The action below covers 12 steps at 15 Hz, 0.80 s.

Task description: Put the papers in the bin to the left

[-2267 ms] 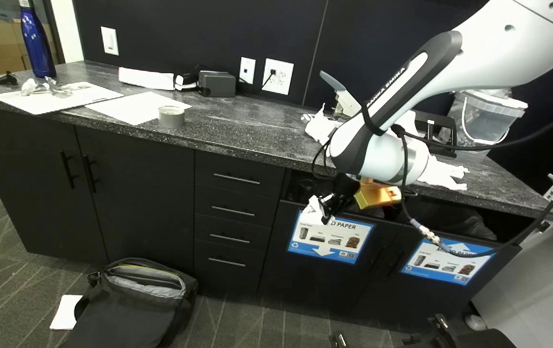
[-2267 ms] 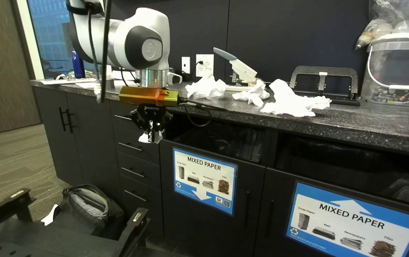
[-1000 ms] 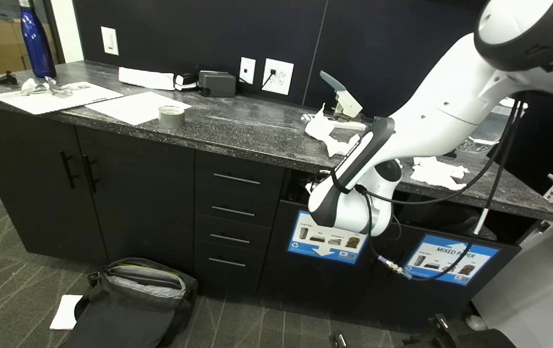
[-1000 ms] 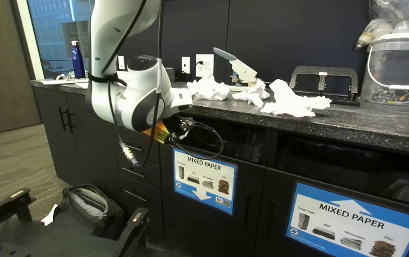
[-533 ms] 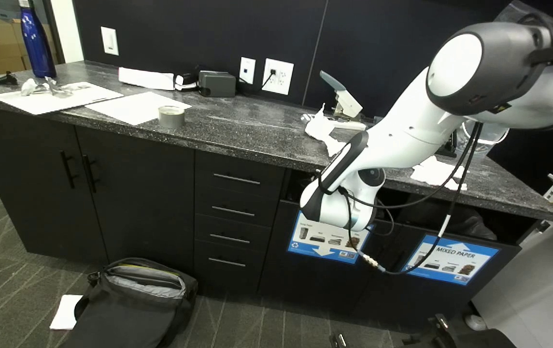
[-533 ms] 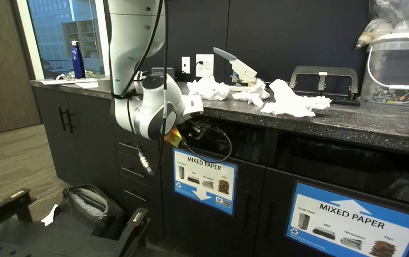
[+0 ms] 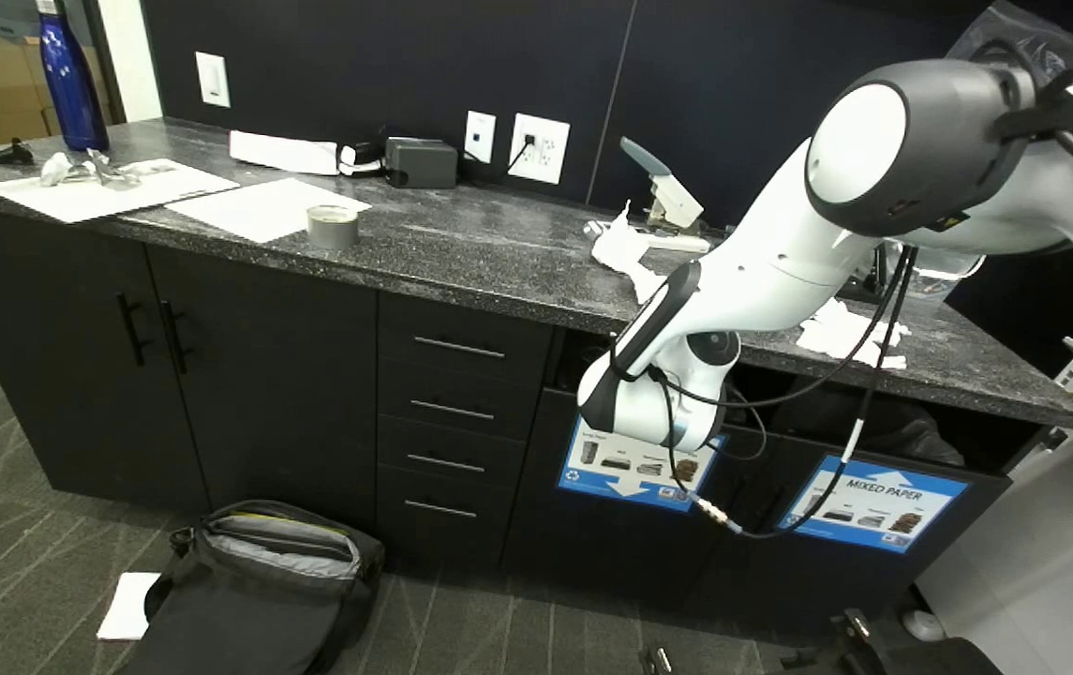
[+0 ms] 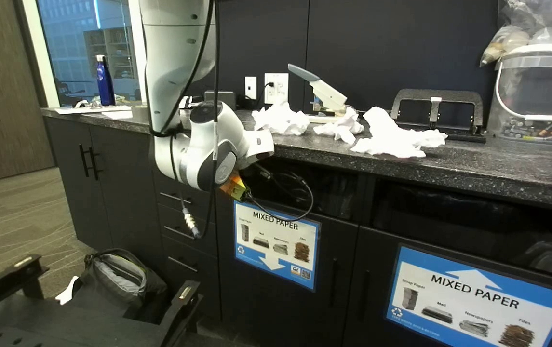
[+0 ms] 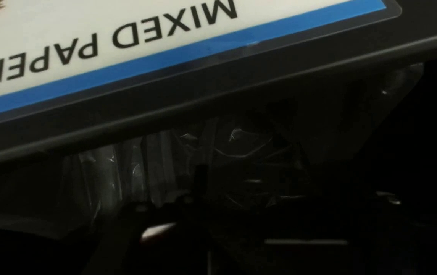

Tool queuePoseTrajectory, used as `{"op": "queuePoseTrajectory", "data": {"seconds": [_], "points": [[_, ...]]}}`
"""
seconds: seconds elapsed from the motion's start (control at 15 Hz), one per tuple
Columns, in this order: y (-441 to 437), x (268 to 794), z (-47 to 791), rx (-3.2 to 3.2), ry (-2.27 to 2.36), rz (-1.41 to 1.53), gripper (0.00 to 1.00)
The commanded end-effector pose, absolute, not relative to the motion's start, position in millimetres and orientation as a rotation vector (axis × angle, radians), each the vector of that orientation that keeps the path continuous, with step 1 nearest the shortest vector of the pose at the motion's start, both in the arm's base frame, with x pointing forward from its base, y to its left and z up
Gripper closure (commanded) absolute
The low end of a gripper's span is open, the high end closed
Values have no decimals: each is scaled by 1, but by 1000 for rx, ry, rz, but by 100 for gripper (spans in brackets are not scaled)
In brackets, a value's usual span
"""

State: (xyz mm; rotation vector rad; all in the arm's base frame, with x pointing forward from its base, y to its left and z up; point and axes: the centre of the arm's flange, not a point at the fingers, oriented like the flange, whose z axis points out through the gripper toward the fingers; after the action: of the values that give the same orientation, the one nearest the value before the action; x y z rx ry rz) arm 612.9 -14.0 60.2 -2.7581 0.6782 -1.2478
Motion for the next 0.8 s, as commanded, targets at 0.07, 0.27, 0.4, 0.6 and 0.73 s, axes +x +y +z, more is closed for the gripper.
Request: {"op": "queuePoseTrajectory", "data": {"seconds": [0.07,0.27,0.4,0.6,0.73], "points": [[11,583,128,-2878,720,-962,0],[35,567,165,-2916,631,-704,0],[51,563,192,-2941,579,-525,1],[69,559,236,-2948,498,-316,0],[77,566,268,-2908,501,-267,0]]}}
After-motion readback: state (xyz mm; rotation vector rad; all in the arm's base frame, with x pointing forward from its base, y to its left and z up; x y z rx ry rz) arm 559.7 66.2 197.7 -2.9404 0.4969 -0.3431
